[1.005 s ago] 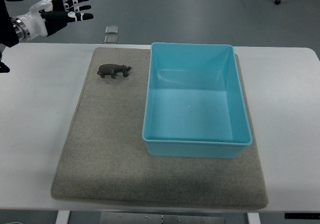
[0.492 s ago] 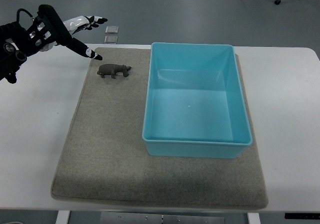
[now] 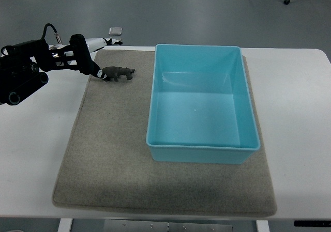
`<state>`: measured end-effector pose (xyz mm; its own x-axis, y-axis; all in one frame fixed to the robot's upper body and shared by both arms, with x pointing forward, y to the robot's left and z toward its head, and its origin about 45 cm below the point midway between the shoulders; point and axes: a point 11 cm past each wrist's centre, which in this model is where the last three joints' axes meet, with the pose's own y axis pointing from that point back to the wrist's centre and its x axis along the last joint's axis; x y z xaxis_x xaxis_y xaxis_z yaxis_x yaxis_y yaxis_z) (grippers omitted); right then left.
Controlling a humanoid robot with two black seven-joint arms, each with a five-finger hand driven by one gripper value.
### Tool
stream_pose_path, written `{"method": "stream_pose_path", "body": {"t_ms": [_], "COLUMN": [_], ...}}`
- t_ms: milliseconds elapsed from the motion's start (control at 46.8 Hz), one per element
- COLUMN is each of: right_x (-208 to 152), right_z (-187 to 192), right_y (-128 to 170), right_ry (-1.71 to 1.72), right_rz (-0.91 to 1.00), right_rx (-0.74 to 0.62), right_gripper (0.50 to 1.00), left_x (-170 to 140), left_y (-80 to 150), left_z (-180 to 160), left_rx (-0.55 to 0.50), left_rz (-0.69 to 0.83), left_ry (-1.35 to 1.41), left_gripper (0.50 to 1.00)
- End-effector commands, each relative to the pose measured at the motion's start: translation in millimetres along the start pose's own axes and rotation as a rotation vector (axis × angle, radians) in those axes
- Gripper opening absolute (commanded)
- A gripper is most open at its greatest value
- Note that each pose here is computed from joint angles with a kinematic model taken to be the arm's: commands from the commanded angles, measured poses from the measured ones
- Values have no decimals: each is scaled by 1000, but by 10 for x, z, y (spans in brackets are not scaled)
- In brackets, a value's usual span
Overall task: Place brown hippo in blue box with left hand
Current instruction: 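Reach the left hand down toward the brown hippo figurine, then close the left hand fingers around the brown hippo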
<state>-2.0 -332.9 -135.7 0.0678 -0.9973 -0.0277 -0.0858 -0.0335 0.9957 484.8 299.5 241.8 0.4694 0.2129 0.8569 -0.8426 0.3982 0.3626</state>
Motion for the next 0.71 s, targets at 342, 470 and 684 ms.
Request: {"method": "stream_pose_path", "body": {"t_ms": [342, 470, 684], "right_x": [0, 0, 0], "right_z": [0, -1, -1], "right_y": [0, 0, 0], "right_ry": [1, 0, 0], "right_rz": [0, 0, 0], "right_rx": [0, 0, 0], "right_gripper": [936, 936, 936], "left_x": [-186, -186, -164], "left_y": [-132, -137, -137], "left_z": [48, 58, 62], "left_rx": [11, 9, 10], "left_rz": [-32, -33, -37], "left_ry": [-10, -12, -44], "left_gripper": [981, 934, 868]}}
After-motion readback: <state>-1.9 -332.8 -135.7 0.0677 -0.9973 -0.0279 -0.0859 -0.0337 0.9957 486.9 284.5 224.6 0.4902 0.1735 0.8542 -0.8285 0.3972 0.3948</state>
